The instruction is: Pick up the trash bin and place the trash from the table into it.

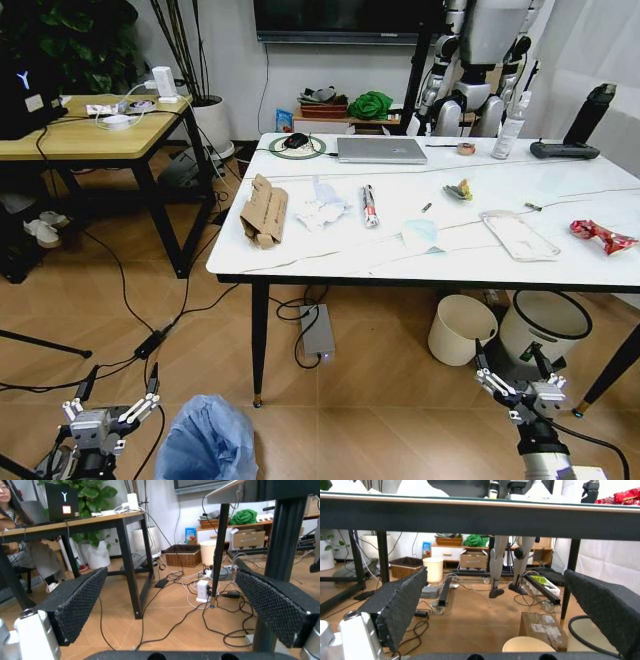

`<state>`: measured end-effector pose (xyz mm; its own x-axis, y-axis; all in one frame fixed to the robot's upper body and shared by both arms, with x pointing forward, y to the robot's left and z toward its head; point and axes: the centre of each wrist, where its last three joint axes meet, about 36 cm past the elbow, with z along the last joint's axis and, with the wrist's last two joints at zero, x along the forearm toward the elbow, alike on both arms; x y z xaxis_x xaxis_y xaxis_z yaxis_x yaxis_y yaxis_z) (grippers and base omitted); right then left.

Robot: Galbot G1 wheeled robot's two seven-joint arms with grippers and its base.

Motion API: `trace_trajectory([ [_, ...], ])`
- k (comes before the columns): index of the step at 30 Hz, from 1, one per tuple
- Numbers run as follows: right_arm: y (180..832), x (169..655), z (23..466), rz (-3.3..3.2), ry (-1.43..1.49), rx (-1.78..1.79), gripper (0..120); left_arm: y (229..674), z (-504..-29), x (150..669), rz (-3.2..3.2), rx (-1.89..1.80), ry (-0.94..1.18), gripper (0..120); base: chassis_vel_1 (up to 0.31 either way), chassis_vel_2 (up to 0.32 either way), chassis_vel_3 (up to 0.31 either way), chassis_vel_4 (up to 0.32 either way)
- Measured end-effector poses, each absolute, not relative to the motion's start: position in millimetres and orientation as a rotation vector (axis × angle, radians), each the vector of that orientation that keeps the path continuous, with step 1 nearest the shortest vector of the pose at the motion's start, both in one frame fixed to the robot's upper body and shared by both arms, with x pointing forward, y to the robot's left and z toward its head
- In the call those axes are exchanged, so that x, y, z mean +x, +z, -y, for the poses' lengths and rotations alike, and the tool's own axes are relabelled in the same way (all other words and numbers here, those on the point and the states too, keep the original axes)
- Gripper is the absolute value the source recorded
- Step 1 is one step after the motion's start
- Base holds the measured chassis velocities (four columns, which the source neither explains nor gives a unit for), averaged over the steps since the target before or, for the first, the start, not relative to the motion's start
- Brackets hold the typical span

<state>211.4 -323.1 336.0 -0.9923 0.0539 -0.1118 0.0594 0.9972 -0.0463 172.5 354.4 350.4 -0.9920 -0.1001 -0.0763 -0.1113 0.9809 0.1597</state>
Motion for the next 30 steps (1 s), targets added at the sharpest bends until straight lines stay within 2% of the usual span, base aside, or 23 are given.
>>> trace_trajectory([
  [19,326,210,319,-3.040,-0.061,0.105,100,350,-354,172,-3.060,-0.171,0.251,100,0.000,0.000,0.000,0.000],
  [30,307,209,302,-3.039,0.009,0.166,100,347,-351,167,-3.067,-0.197,0.239,100,0.000,0.000,0.000,0.000],
])
